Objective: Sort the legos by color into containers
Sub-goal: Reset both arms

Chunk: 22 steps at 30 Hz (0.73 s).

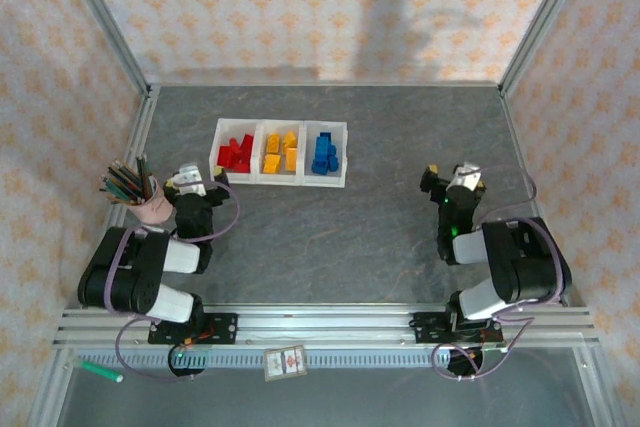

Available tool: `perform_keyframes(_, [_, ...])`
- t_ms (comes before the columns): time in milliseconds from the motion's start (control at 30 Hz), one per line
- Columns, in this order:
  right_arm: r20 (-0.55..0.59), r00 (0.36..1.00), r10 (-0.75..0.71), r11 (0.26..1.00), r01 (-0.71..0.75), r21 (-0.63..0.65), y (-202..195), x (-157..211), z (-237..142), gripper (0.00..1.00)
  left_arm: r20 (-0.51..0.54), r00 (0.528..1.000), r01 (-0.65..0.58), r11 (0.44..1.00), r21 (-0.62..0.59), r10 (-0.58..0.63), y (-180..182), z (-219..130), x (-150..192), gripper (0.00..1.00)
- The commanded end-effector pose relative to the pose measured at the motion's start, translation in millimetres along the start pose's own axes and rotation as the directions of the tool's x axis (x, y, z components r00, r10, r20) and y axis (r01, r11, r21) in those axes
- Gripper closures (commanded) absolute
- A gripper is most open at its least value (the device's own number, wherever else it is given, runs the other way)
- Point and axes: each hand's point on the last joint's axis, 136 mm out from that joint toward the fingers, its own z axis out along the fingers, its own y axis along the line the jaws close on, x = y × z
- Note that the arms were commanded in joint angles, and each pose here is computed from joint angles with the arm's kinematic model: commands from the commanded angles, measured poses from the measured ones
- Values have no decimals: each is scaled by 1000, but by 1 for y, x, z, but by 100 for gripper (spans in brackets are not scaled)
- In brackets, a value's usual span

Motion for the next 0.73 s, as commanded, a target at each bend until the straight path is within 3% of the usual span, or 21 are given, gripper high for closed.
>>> perform_keyframes(0, [60, 998, 24, 998, -20, -64, 7, -23, 8, 0, 147, 989, 3, 998, 55, -11, -7, -7, -25, 1])
perform_keyframes(67, [106, 994, 31, 997, -23, -76, 6, -27, 3, 0, 52, 998, 24, 998, -50, -21, 4, 9, -15, 0])
perform_keyframes(700, [72, 997, 20, 995, -13, -100, 11, -24, 7, 0, 80, 995, 60, 995, -75, -54, 13, 10, -18, 0])
